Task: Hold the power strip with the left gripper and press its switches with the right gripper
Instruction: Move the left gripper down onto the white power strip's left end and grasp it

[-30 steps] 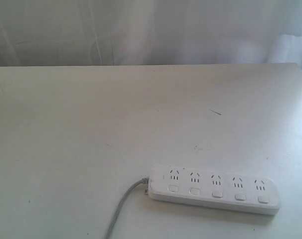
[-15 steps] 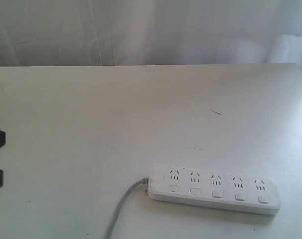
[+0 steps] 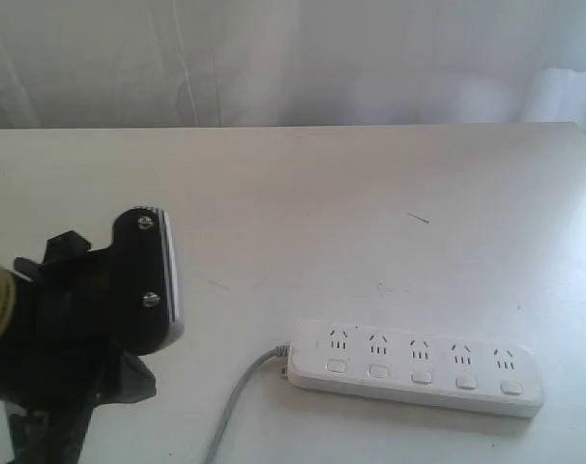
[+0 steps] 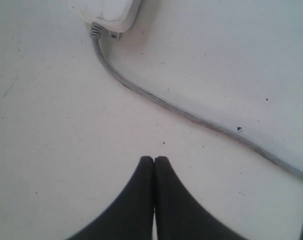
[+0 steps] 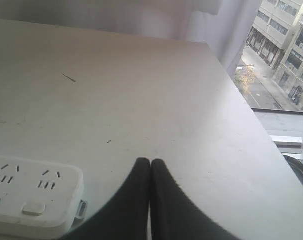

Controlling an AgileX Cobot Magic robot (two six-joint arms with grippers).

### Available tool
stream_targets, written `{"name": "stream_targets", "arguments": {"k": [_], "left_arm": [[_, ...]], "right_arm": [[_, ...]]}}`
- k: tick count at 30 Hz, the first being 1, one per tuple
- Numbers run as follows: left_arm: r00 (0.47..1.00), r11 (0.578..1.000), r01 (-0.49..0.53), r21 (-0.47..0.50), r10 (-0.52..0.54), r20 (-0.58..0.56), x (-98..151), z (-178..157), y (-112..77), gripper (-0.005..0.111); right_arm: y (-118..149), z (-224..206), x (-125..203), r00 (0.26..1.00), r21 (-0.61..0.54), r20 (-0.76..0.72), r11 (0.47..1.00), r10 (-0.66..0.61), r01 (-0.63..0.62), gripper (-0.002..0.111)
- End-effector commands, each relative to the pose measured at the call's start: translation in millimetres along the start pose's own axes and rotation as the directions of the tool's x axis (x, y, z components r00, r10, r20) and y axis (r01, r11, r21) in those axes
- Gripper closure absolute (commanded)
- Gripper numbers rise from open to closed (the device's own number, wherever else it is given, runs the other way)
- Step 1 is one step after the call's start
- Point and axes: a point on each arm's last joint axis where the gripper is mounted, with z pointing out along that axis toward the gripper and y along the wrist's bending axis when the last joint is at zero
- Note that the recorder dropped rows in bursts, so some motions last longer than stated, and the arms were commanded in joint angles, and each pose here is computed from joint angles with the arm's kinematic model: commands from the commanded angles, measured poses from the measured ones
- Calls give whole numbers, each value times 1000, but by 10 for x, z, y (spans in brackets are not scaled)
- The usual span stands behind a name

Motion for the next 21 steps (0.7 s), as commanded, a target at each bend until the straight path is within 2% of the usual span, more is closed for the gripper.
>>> {"name": "stream_targets", "arguments": {"k": [1,7,15,21], "left_arm": [[994,997,-82,-18,80,-75,-197,48,126,107],[969,983,-180,-41,170,-181,-387,147,311,107],[946,946,-318,-56,313,-83,-805,407,475,107],[933,934,-357,32,358,-45,-1035,634,499,107]], "right_arm": [[0,0,4,1000,2,11,1000,0,0,108],[0,0,4,1000,1,11,1000,2,-2,108],[0,0,4,1000,1,11,1000,2,-2,108],[0,0,4,1000,1,11,1000,2,-2,108]]}}
